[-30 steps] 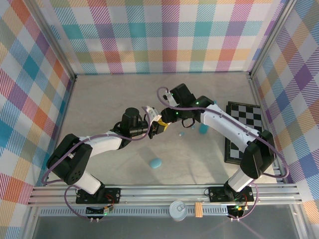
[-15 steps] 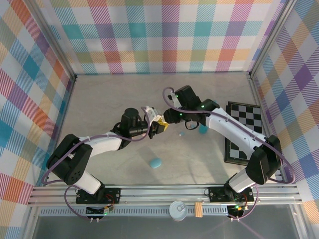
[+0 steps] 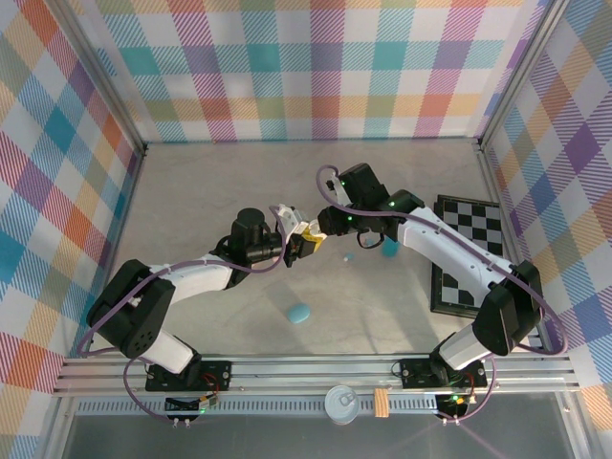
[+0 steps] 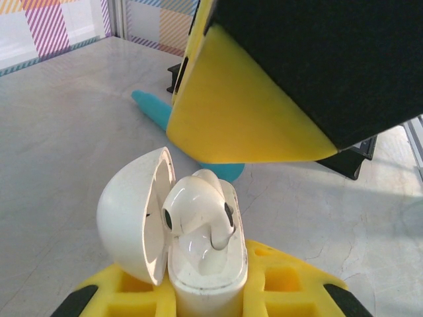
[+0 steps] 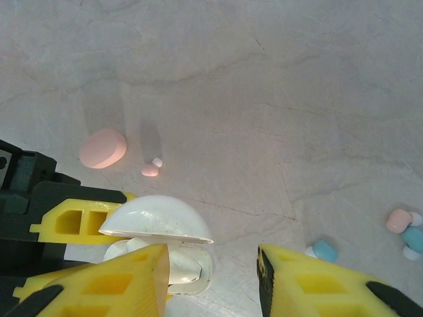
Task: Insert the wireless bluetooth earbuds into the charging case
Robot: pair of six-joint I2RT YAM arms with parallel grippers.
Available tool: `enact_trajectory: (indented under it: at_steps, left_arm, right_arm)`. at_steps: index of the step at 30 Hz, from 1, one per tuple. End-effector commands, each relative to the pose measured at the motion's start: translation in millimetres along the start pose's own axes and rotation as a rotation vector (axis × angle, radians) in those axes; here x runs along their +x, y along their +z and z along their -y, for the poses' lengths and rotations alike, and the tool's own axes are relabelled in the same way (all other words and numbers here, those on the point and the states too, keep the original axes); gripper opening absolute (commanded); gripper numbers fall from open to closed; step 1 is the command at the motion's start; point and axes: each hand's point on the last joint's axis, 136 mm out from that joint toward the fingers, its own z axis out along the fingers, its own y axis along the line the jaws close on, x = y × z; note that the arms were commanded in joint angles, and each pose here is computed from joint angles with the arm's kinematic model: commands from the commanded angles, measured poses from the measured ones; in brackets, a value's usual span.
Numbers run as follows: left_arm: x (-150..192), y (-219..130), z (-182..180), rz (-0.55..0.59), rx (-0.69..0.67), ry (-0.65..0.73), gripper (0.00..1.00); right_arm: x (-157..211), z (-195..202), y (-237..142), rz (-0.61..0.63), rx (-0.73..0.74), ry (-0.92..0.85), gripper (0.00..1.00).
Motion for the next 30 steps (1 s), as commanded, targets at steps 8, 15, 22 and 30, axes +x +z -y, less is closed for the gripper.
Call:
enact_trajectory:
  at_steps: [8,15,22,30]
  left_arm:
    - [-23.6,-9.2,12.8,0.083,0.046,0.055,0.0]
    - [-22.8,-11.0,12.7,0.086,0.038,0.065,0.0]
    - [-15.3,-13.0,7.6,0.098,-0.007,0.149,0.0]
    - [-20.4,-16.3,8.1,0.108,-0.02,0.197,0.0]
  right_arm:
    - [5.7,-13.5,7.5,-0.038,-0.089,-0.005,0.45]
    - [1.6,-9.5,0.1,-0.009,-0.062,-0.011,0.5]
    - [-20.7,-1.0,-24.5,0.114,-0.08,0.069,0.63]
    - [-20.4,-1.0,-0.1,-0.019,-0.066,0.147,0.77]
